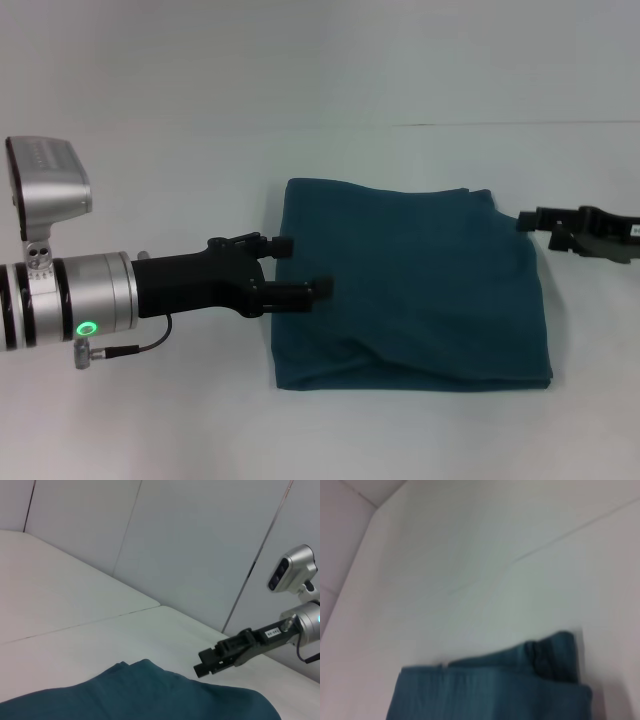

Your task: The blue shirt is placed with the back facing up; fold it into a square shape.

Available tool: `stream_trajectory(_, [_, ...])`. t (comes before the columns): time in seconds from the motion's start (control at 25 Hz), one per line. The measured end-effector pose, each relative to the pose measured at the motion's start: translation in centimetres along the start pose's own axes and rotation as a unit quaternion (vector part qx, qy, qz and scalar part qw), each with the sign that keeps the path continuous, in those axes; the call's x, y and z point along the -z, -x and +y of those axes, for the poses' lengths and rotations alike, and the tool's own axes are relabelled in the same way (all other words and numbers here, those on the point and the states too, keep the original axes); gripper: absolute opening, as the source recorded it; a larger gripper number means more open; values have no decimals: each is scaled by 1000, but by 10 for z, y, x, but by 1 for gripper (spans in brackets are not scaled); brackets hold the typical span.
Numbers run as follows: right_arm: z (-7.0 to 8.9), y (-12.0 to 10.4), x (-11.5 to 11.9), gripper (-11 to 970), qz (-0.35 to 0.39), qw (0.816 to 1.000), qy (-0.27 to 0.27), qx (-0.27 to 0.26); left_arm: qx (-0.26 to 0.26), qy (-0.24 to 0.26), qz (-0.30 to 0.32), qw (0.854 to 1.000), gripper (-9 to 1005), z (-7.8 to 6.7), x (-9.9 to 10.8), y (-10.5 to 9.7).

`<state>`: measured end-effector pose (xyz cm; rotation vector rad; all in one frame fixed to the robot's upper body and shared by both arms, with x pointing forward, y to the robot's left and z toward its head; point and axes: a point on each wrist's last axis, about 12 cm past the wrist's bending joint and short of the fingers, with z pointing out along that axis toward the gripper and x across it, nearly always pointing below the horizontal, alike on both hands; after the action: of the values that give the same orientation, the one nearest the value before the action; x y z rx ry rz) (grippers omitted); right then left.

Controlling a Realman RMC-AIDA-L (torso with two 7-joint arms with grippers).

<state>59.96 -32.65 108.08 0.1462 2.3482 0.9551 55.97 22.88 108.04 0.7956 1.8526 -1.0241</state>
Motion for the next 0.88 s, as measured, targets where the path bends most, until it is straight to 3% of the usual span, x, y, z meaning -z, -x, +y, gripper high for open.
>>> stream_trajectory(0.4, [7,2,-16,803,-11,1000,-2,-10,-3,7,2,1000,937,2,1,0])
stream_trajectory(0.88, [-4,-5,-13,796,-11,999,-22,-41,-5,9,2,1000,937,3,2,0])
